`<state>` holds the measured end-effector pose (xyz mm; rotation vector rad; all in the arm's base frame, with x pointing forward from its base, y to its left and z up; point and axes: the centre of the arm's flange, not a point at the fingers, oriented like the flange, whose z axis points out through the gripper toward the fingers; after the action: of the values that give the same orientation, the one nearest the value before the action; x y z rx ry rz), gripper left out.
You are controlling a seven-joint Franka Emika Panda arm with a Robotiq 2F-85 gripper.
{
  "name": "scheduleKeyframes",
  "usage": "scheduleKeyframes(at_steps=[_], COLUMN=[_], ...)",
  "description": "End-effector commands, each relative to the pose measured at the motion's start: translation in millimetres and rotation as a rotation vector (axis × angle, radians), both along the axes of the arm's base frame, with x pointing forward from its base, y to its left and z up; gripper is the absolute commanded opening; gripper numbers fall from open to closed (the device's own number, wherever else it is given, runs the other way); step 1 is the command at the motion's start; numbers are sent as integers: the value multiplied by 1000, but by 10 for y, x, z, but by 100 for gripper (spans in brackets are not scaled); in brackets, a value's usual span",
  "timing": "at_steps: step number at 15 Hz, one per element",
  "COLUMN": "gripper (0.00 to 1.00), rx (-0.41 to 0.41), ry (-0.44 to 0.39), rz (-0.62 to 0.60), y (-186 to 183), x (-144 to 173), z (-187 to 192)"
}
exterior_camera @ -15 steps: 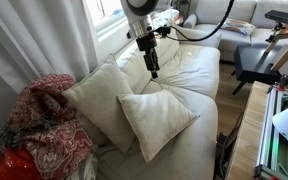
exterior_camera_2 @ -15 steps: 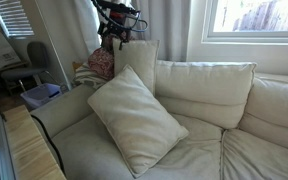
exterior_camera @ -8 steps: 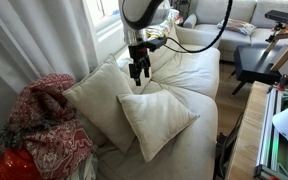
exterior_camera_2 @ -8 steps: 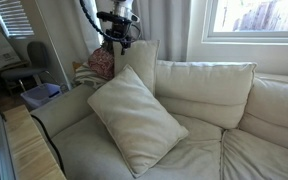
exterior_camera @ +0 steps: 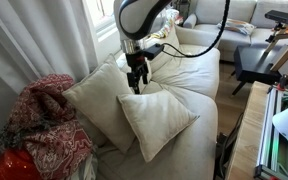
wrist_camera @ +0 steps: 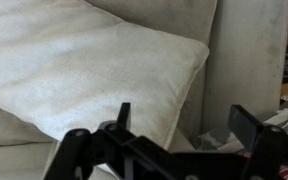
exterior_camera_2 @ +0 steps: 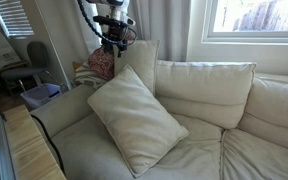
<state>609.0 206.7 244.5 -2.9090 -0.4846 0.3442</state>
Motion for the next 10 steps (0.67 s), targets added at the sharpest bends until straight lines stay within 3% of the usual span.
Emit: scheduleKeyframes(at_steps=[1,5,8,10], gripper=[100,100,100,100], rx=[-89,-243,-381,-395], ry=[-38,-110,-175,-193], rz=[48,85,33,-13], y=[542,960,1039,1105], x=[-205,-435,-499,-503], z=[-451,-858,-1124,-1254])
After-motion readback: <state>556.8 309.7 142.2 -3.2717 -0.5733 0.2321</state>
